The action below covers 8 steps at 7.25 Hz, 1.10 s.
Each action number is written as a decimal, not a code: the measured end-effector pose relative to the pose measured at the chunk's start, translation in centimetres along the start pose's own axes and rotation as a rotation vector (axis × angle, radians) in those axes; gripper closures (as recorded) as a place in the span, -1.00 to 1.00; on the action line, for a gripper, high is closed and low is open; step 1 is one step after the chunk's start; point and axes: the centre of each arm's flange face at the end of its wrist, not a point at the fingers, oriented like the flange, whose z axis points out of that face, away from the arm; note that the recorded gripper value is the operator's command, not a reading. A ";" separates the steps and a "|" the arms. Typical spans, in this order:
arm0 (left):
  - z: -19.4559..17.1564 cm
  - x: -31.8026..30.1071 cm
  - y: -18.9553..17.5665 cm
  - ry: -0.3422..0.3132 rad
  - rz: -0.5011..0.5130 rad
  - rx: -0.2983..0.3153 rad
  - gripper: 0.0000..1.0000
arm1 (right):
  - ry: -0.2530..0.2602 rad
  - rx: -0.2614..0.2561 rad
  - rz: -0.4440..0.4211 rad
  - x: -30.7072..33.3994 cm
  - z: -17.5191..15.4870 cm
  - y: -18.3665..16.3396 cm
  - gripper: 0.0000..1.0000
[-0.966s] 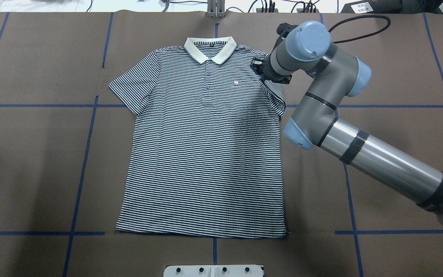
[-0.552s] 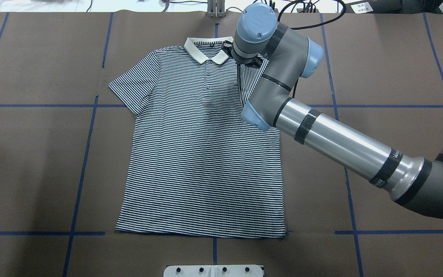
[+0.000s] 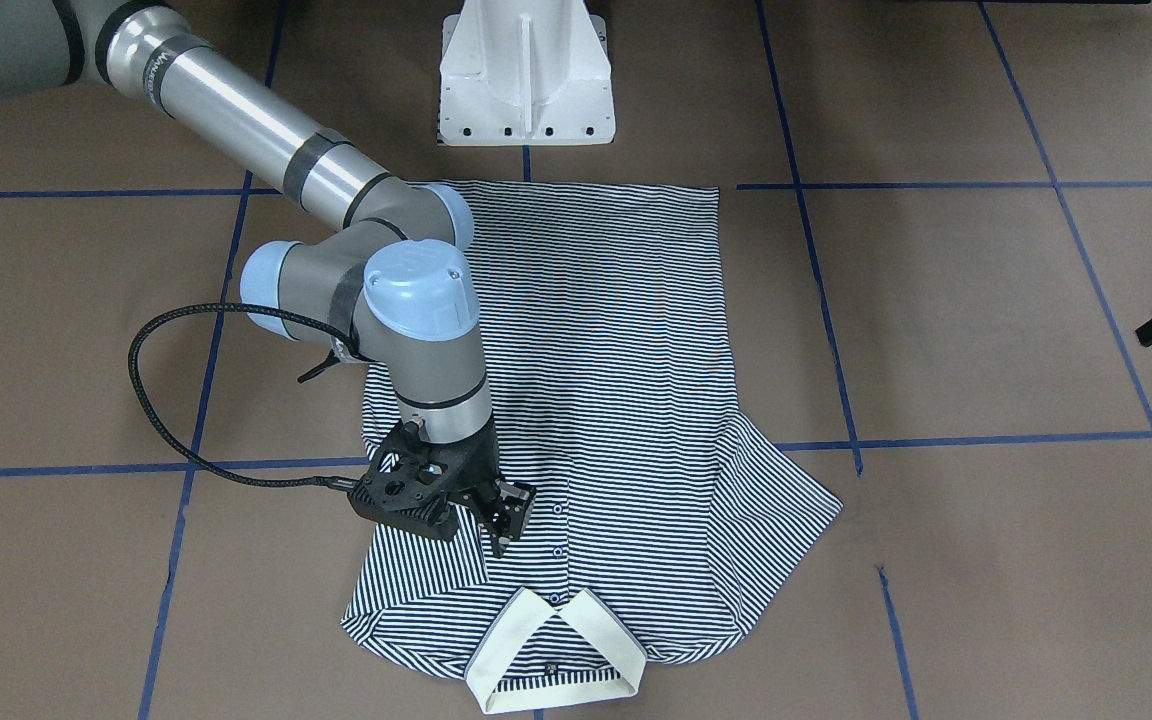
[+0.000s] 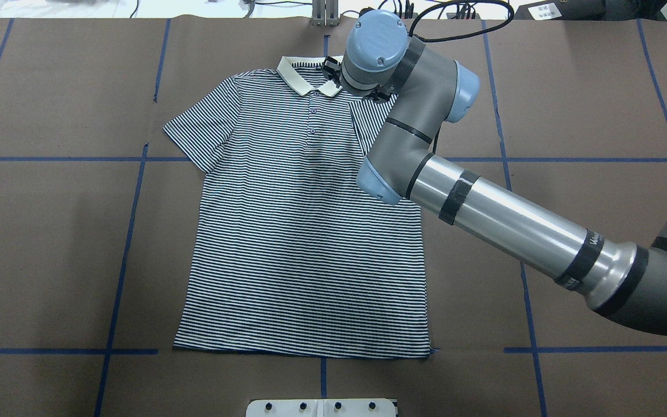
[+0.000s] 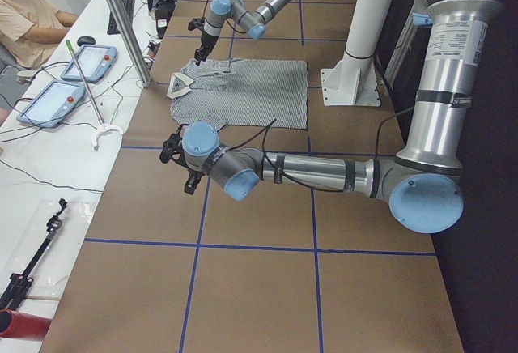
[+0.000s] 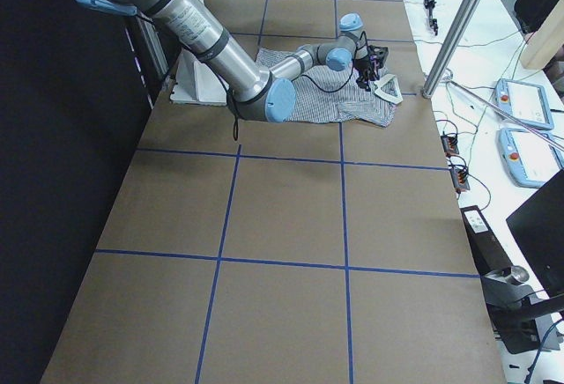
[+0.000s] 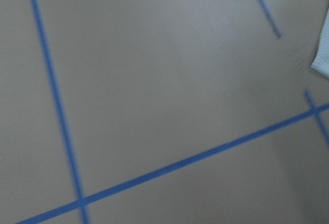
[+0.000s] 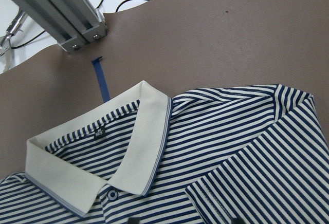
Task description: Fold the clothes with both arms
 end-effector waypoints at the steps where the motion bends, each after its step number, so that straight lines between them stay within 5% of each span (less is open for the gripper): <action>1: 4.1 5.3 -2.5 -0.003 -0.026 0.000 -1.00 | -0.042 -0.027 -0.009 2.5 -2.0 0.5 -1.00; 4: 17.2 17.1 -8.8 -0.064 -0.200 0.005 -0.84 | -0.127 -0.104 -0.011 12.3 -8.7 0.2 -1.00; 5: 20.0 19.2 -9.3 -0.110 -0.239 0.035 -0.60 | -0.135 -0.108 -0.011 14.4 -9.9 0.2 -1.00; 8: 23.6 20.7 -8.2 -0.200 -0.206 0.078 -0.25 | -0.149 -0.100 -0.011 16.3 -11.5 0.2 -1.00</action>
